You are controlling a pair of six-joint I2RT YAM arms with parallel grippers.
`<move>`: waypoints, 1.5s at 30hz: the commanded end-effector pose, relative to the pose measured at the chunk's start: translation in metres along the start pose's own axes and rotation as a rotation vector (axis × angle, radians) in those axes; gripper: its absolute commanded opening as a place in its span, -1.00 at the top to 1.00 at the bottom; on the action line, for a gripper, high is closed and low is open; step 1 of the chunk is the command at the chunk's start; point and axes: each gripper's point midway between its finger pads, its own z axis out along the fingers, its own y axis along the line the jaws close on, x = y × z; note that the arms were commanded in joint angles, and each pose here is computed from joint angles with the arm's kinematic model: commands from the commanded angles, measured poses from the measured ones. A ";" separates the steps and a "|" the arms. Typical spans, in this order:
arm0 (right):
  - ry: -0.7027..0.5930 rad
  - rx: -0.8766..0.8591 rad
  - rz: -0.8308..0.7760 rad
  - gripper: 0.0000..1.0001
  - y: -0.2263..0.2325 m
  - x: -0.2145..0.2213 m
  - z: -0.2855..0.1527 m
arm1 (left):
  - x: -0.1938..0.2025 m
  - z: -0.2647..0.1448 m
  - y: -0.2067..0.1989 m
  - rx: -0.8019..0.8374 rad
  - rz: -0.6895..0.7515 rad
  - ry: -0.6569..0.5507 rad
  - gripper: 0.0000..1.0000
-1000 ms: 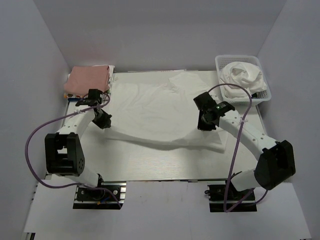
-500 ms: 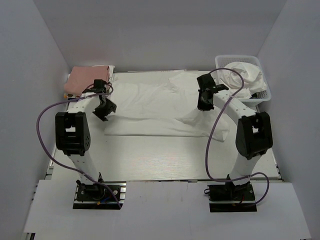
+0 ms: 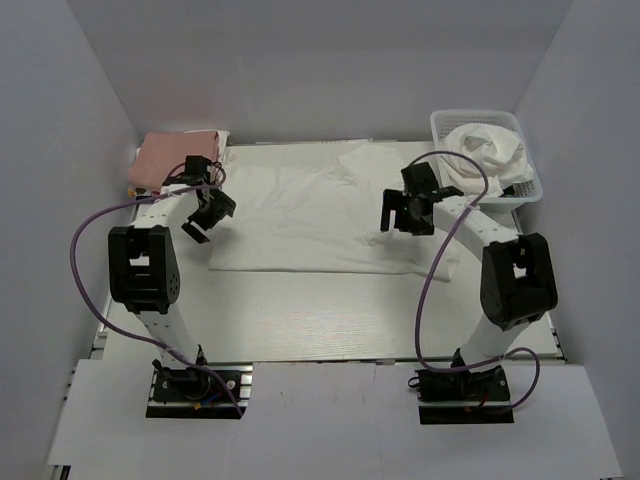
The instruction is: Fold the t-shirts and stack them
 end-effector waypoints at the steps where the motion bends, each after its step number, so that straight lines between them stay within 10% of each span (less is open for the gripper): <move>1: -0.028 -0.258 -0.011 -0.81 0.039 0.014 -0.011 | 0.012 -0.019 -0.002 0.070 0.058 0.014 -1.00; 12: 0.014 -0.445 -0.009 -0.81 0.093 -0.002 0.030 | 0.033 -0.025 0.041 0.003 0.082 0.051 -1.00; 22: -0.232 -0.469 -0.012 -0.81 0.141 -0.110 0.017 | 0.007 -0.061 -0.004 0.178 0.103 -0.010 -1.00; 31: -0.144 -0.091 0.001 -0.81 0.025 -0.001 -0.004 | 0.035 -0.041 -0.041 0.343 0.170 0.114 -1.00; 45: -0.024 -0.327 -0.020 -0.81 0.089 -0.010 0.030 | 0.060 -0.011 0.003 0.168 0.214 0.160 -1.00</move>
